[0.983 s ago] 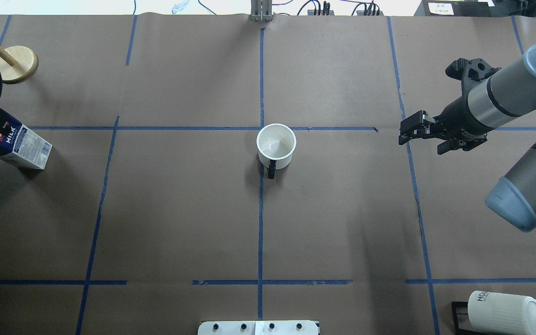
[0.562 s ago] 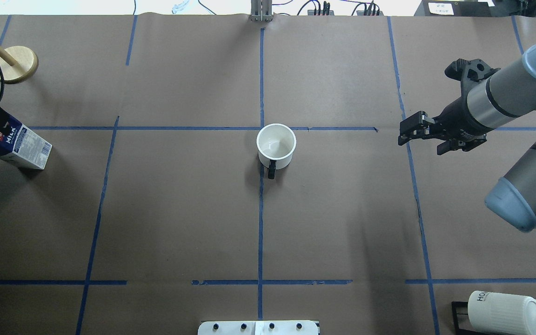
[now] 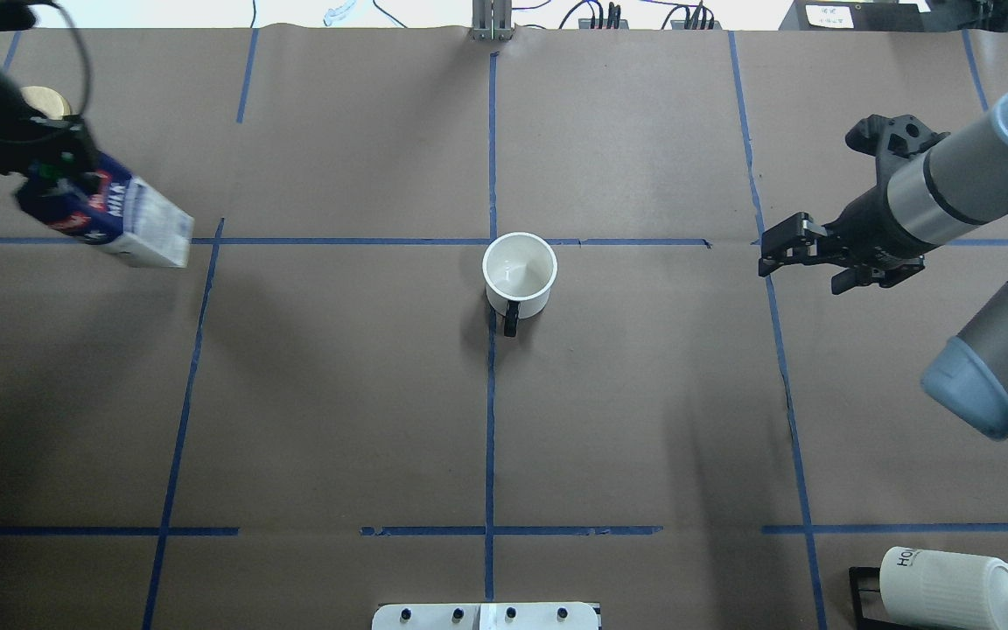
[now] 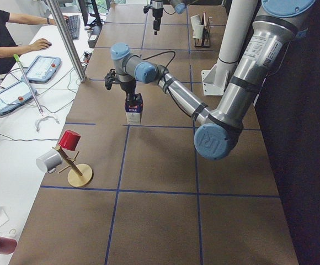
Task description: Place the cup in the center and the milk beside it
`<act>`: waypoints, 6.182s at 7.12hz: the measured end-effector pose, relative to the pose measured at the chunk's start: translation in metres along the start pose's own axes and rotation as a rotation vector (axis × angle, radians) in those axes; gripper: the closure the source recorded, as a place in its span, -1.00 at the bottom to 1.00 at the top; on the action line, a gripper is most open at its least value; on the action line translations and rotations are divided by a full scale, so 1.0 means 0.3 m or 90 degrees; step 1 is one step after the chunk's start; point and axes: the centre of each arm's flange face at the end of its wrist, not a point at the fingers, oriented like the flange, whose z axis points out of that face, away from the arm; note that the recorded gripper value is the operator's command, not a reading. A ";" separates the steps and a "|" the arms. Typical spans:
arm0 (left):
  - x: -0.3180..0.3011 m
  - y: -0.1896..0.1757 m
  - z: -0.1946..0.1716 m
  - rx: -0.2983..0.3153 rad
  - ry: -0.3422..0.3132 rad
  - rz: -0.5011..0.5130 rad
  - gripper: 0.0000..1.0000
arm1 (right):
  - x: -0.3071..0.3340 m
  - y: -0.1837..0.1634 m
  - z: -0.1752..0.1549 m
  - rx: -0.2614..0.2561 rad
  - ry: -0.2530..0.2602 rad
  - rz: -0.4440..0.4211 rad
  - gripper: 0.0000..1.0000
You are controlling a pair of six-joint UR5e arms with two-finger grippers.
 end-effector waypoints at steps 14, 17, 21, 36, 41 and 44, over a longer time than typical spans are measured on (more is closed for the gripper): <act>0.812 -0.005 0.195 -0.010 -0.020 -0.020 -1.00 | 0.208 0.023 -0.069 0.000 0.017 -0.035 -1.00; 0.823 0.025 0.127 0.000 -0.005 -0.013 -1.00 | 0.204 0.023 -0.068 0.000 0.017 -0.036 -1.00; 0.741 0.149 -0.171 0.069 0.026 0.018 -1.00 | 0.207 0.020 -0.072 0.001 0.016 -0.037 -1.00; -1.678 0.003 -0.301 -0.013 -0.027 0.158 -1.00 | 1.079 -0.038 -0.438 -0.024 0.081 -0.160 -1.00; -1.745 0.111 -0.237 -0.032 -0.027 0.113 -1.00 | 1.156 -0.043 -0.374 -0.053 0.077 -0.196 -1.00; -1.732 0.183 -0.240 -0.026 -0.030 0.083 -1.00 | 1.171 -0.066 -0.347 -0.063 0.075 -0.191 -1.00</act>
